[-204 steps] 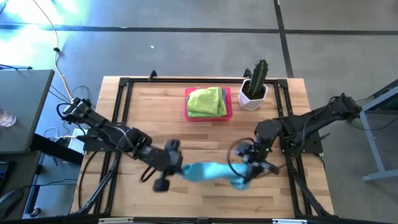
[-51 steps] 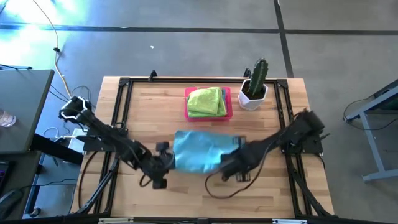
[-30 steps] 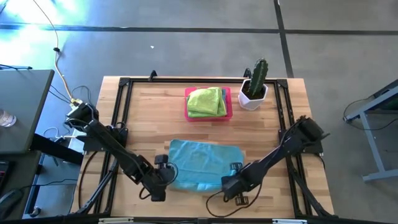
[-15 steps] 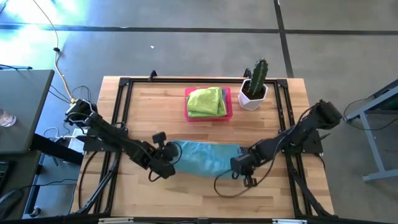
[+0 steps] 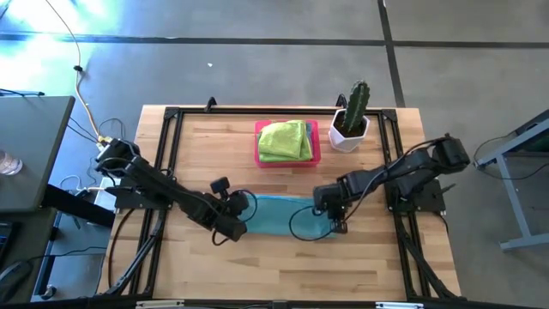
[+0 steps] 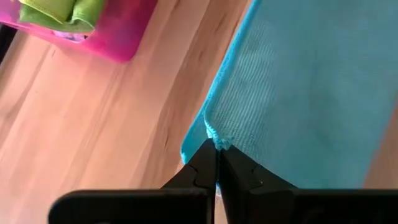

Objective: Fold microfiber towels
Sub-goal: Fold the blue microfiber cloth

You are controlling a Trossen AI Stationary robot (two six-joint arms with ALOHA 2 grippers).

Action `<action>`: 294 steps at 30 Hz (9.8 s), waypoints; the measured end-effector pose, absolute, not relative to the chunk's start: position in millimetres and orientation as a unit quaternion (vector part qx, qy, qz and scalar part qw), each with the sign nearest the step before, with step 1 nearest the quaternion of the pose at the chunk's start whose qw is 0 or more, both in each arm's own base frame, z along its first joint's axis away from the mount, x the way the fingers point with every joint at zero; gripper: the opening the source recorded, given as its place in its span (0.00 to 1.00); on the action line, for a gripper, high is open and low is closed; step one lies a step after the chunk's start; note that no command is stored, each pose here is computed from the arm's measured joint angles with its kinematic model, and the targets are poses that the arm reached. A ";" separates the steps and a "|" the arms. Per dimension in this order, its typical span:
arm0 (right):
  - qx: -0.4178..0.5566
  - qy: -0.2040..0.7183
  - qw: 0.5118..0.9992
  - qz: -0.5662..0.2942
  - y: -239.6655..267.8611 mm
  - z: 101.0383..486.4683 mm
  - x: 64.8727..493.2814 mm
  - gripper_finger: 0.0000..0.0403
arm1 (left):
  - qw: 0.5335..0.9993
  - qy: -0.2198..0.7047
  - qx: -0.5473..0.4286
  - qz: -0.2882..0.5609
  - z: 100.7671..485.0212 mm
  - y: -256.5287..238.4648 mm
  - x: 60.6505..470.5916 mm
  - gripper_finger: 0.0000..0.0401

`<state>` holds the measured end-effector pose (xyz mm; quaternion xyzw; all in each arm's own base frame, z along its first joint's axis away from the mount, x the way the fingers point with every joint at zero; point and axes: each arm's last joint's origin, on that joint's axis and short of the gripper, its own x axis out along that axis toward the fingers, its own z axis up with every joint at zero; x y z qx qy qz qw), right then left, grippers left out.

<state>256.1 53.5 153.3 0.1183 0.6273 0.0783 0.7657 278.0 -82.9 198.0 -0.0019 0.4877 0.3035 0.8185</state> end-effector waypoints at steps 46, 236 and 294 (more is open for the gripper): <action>0.250 0.694 0.660 -0.144 51.5 175.5 246.7 0.50 | 0.747 0.616 0.146 0.204 165.1 -54.8 292.2 0.28; 0.352 0.609 0.623 -0.341 64.1 247.3 352.4 0.00 | 0.676 0.704 0.182 0.120 179.1 -149.2 225.3 0.17; 0.271 0.543 0.785 -0.125 100.2 219.3 495.0 0.41 | 0.717 0.655 0.176 0.161 180.3 -175.5 206.2 0.17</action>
